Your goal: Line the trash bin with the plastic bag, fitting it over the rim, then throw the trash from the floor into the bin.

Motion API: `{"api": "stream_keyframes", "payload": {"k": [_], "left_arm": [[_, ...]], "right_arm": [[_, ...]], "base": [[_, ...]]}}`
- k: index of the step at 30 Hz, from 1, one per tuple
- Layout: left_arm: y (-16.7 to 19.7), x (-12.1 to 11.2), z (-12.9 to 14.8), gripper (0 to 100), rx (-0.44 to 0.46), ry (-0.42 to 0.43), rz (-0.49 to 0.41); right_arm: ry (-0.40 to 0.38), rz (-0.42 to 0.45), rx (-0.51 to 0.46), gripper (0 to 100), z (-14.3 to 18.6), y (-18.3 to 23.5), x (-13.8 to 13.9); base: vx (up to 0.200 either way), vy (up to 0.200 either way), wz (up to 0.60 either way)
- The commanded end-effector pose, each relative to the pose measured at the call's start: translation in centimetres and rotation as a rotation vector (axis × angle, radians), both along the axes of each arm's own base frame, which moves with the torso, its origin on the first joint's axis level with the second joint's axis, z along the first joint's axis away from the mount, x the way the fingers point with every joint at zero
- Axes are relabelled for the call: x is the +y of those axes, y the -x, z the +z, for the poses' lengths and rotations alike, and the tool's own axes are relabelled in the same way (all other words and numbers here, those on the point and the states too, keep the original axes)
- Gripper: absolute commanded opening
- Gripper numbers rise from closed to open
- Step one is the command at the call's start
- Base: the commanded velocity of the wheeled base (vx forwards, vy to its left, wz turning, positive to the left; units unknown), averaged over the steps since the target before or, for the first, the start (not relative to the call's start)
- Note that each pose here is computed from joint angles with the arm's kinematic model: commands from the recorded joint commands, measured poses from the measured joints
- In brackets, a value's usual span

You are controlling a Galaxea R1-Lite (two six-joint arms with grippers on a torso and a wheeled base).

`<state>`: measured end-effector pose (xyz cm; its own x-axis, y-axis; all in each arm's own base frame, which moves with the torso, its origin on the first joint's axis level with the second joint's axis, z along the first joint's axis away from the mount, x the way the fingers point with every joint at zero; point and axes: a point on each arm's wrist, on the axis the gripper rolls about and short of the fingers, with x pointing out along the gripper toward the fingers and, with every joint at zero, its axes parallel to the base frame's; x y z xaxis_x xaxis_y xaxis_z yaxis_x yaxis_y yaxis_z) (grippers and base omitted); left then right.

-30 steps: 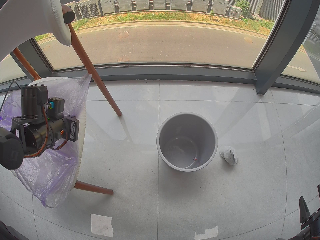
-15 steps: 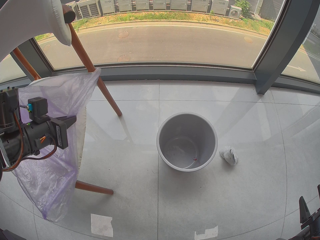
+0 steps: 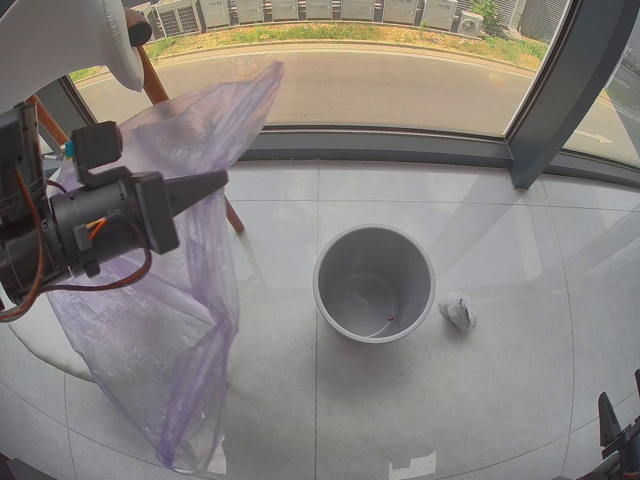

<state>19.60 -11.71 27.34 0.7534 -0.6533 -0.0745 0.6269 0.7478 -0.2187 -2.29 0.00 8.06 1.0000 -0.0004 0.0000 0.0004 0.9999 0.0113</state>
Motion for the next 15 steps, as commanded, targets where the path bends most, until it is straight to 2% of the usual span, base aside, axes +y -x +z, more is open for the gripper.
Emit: {"api": "stream_keyframes", "payload": {"k": [1,7,15], "left_arm": [[0.1,-4.0,0.4,0,0.013,0.012,-0.139],[0.1,-7.0,-0.1,0,0.035,-0.002,-0.226],[-0.4,-10.4,0.0,0,0.04,0.001,-0.292]], "right_arm": [[-0.001,0.0,0.005,100,-0.5,0.0,0.0],[-0.001,0.0,0.005,100,-0.5,0.0,0.0],[-0.001,0.0,0.006,100,-0.5,0.0,0.0]], "base": [[0.0,0.0,0.0],[0.0,0.0,0.0],[0.0,0.0,0.0]]}}
